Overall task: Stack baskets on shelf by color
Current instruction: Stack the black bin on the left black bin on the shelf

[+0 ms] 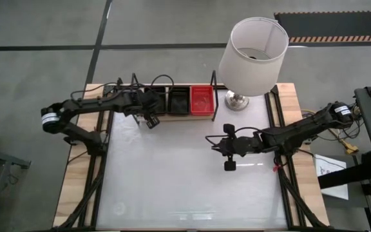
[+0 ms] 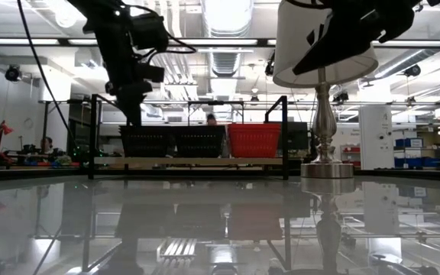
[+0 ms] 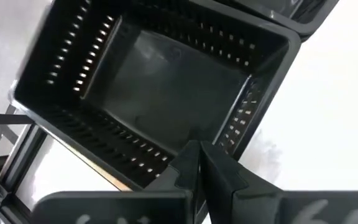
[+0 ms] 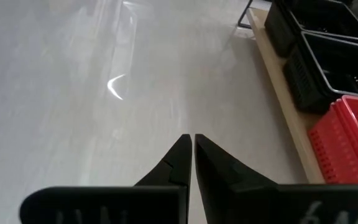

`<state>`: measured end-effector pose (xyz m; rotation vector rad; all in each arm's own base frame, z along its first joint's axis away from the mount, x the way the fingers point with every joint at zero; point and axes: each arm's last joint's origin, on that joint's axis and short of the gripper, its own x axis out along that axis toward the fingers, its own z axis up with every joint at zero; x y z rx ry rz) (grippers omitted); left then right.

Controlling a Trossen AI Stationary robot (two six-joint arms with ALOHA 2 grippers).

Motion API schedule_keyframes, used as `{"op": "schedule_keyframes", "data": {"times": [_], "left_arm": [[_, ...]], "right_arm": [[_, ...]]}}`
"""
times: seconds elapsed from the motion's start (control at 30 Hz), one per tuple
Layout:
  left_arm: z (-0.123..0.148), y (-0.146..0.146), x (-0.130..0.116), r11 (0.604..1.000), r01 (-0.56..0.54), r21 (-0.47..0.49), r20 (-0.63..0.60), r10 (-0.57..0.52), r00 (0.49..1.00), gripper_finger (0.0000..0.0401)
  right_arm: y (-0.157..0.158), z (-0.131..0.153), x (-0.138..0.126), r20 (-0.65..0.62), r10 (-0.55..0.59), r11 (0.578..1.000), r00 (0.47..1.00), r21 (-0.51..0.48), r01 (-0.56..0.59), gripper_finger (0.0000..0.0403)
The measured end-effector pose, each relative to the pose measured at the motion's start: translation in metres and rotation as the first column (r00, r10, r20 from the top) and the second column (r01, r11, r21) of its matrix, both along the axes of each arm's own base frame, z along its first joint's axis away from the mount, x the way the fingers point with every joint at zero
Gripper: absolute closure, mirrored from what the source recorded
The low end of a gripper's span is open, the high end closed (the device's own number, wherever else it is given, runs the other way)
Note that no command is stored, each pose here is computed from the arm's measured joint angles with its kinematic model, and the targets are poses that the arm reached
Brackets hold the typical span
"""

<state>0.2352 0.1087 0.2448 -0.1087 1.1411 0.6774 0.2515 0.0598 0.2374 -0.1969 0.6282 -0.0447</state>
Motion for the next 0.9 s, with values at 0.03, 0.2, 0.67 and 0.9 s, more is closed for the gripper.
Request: {"op": "schedule_keyframes", "data": {"times": [0.03,0.2,0.67,0.9], "left_arm": [[0.001,0.000,0.000,1.000,-0.001,0.003,0.002,0.001,1.000,0.0401],[0.005,-0.002,-0.005,1.000,-0.005,0.004,0.000,0.005,1.000,0.0401],[0.003,-0.004,-0.015,0.996,-0.092,0.008,-0.062,0.092,0.994,0.0401],[0.005,-0.004,-0.016,0.995,-0.101,0.024,-0.076,0.103,0.992,0.0401]], "right_arm": [[0.000,0.000,0.000,0.001,0.000,1.000,1.000,0.000,0.000,0.0390],[0.000,0.000,0.000,0.007,-0.005,1.000,1.000,0.010,0.005,0.0390],[0.000,0.000,0.000,0.007,-0.005,1.000,1.000,0.010,0.005,0.0390],[0.000,0.000,0.000,0.006,-0.004,1.000,1.000,0.009,0.004,0.0390]]}}
